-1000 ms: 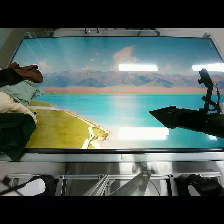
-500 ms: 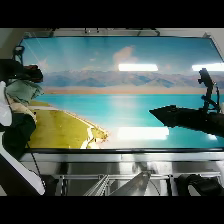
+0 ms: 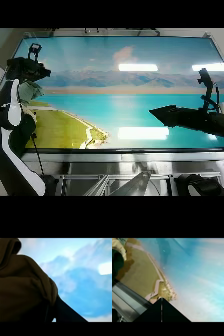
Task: Fold the shirts.
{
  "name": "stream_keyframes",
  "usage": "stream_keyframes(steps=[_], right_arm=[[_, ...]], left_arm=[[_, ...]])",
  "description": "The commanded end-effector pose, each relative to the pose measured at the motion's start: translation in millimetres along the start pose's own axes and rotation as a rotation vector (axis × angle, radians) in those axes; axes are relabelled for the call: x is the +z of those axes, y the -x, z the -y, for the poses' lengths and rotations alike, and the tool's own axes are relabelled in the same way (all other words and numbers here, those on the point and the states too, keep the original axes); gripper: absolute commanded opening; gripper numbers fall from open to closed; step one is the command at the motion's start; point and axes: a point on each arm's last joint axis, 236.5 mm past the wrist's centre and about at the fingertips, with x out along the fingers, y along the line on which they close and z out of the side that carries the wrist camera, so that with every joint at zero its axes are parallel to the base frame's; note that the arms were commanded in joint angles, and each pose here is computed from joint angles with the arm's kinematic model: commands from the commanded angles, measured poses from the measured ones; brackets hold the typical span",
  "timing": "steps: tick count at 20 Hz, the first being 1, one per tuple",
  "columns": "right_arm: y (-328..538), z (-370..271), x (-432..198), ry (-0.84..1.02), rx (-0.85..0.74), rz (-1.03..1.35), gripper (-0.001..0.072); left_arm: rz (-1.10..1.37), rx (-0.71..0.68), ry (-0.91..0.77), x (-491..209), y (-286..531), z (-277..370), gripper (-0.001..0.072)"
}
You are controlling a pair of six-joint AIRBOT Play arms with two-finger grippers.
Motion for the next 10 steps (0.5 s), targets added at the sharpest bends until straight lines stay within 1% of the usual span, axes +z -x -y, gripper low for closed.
stream_keyframes(steps=[1, 3, 4, 5, 6, 7, 9, 10], right_arm=[[-0.3, -0.1, -0.5, 0.000, 0.001, -0.002, 0.0018], [-0.3, 0.1, -0.4, 0.000, 0.000, -0.002, 0.0018], [-0.3, -0.1, -0.6, 0.000, 0.001, -0.002, 0.0018], [-0.3, -0.2, -0.5, 0.000, 0.001, -0.002, 0.0018], [-0.3, -0.2, -0.5, 0.000, 0.001, -0.002, 0.0018], [-0.3, -0.2, -0.6, -0.001, 0.001, -0.003, 0.0018], [-0.2, -0.2, -0.7, -0.001, 0.001, -0.003, 0.0018], [-0.1, -0.5, -1.4, 0.000, 0.002, -0.005, 0.0018]], left_arm=[[0.134, -0.483, -0.027, 66.2, 109.6, 149.5, 0.0018], [0.155, -0.782, -0.123, 77.3, 206.0, 239.8, 0.0018], [0.162, -0.897, -0.178, 76.5, 248.3, 275.1, 0.0019], [0.157, -0.969, -0.247, 70.8, 283.3, 304.2, 0.0018], [0.142, -0.986, -0.282, 66.3, 303.1, 322.6, 0.0018], [0.116, -0.996, -0.275, 63.5, 317.6, 339.6, 0.0018], [0.038, -1.022, -0.260, 51.5, 331.9, 368.1, 0.0018], [-0.013, -1.042, -0.284, 39.2, 334.4, 381.9, 0.0018]])
